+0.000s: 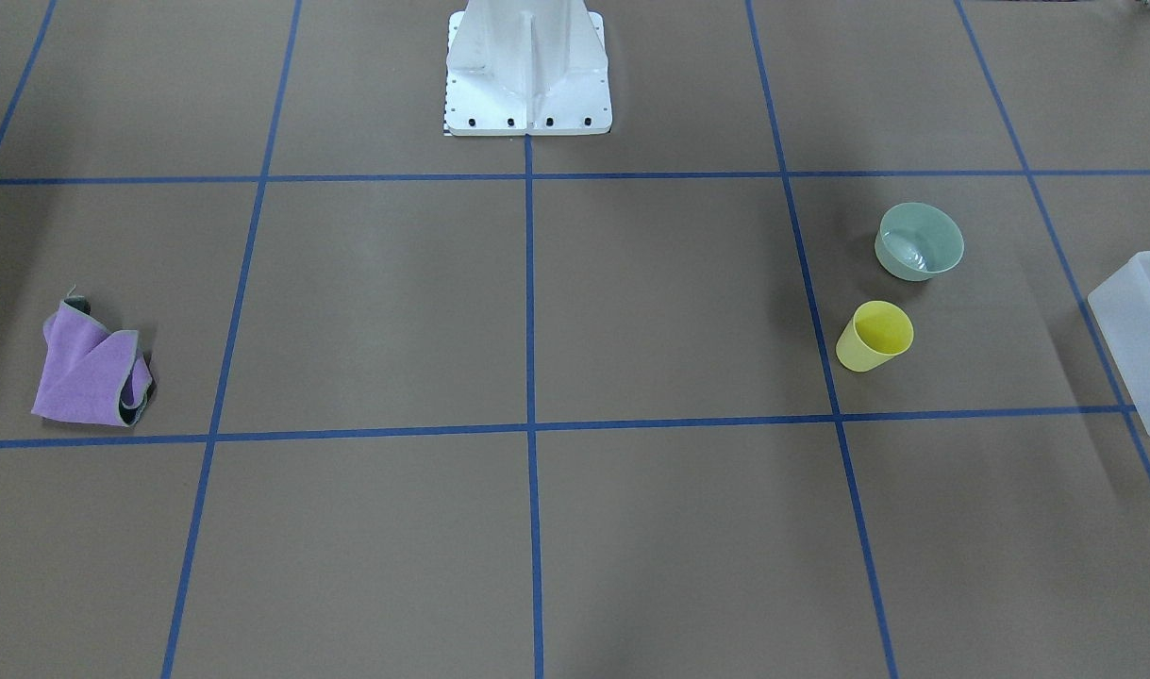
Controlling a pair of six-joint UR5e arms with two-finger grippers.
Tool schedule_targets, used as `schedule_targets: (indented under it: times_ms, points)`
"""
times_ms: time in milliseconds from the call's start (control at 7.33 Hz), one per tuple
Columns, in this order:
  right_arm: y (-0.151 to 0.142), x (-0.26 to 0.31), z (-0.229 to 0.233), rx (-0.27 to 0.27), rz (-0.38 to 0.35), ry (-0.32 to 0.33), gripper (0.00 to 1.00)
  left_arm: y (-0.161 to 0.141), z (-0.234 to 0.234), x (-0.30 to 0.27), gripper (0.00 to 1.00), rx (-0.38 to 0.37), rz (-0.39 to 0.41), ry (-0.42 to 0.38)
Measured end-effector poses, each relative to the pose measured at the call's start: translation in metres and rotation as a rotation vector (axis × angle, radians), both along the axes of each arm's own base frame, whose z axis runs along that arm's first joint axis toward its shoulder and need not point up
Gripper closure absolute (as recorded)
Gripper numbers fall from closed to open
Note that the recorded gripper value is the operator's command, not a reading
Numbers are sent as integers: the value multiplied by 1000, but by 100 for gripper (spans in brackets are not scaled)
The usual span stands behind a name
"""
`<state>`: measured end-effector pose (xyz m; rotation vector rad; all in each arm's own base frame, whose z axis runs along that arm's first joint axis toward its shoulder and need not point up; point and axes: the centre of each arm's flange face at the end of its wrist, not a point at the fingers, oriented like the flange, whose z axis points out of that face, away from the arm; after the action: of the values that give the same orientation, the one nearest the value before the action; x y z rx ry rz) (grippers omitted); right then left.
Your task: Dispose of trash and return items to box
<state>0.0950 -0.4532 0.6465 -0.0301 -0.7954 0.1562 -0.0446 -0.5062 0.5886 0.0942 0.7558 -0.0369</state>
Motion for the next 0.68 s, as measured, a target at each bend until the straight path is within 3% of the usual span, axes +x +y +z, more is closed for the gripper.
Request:
schedule_targets:
  times_ms: [409,682]
  points:
    - [-1,-4,0,0,-8,0,0,-4,-31,11,2,58,2,16]
    - [-3,-12,0,-7,-21,1,0,4,-33,42,2,23,-65,64]
